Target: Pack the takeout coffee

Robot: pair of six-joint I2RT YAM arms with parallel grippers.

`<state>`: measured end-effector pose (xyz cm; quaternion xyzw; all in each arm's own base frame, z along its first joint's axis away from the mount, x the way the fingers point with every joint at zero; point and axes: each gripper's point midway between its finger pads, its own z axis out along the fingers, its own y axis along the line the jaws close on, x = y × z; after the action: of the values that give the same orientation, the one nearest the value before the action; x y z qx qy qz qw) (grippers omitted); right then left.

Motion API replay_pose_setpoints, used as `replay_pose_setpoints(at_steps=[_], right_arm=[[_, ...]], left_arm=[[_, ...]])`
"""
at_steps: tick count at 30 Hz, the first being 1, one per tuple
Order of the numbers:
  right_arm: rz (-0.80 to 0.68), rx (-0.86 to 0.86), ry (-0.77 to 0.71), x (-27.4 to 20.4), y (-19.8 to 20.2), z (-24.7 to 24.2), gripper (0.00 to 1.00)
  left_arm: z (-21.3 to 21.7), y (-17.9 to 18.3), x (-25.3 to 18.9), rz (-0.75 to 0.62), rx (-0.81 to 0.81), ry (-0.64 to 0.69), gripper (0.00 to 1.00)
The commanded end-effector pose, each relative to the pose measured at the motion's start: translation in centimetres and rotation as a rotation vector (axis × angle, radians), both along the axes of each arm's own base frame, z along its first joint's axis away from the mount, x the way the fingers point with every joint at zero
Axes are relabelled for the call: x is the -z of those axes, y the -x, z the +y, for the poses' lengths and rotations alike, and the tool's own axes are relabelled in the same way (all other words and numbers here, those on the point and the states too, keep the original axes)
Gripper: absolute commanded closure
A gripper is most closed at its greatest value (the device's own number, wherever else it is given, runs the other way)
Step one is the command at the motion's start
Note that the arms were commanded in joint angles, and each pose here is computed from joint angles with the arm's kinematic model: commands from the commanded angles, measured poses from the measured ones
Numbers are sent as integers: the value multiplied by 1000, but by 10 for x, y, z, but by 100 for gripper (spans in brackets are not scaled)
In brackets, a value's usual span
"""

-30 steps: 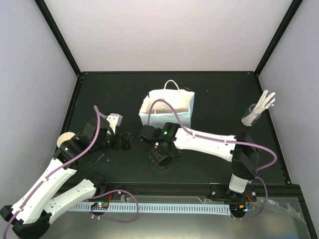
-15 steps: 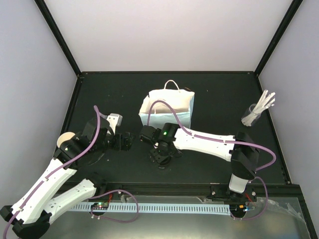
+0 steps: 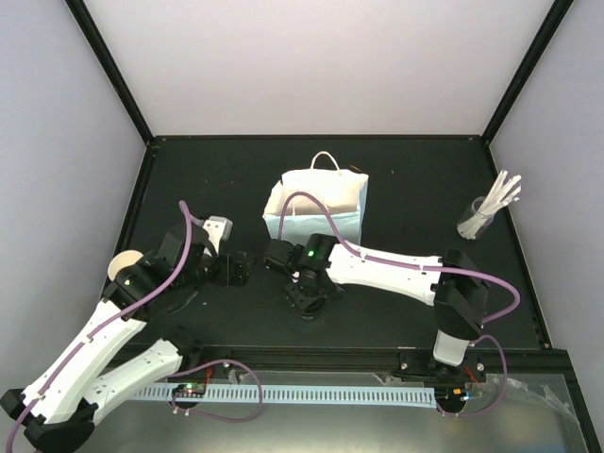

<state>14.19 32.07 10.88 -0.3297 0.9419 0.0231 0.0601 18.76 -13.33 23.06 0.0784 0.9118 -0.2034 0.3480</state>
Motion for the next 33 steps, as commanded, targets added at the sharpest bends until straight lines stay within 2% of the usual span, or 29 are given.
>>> replay_pose_setpoints(at_steps=[1,8,17,21,25,28,33], right_arm=[[-18,-4,5,-6,-1,-4,25],[-50,-5,-44,-27,-3,-5,30],[-118,-5,-70,-60,-8,-16,30],[-197,-42,-195,-112,-10,-17,30],[-292,-80,-382,-186,-10,-15,30],[-402,-69,-478,-240,-16,-26,30],[-624,26,-530,-307,-37,-63,33]], left_arm=[[4,-2,-4,-22,-8,-10,1],[5,-3,-10,-39,-6,-13,1],[3,-6,-17,-46,-14,-8,1],[5,-20,-39,-84,-55,5,1],[5,-43,-76,-152,-105,41,1],[-9,-61,-100,-173,-69,68,1],[-39,-87,-108,-159,35,61,1]])
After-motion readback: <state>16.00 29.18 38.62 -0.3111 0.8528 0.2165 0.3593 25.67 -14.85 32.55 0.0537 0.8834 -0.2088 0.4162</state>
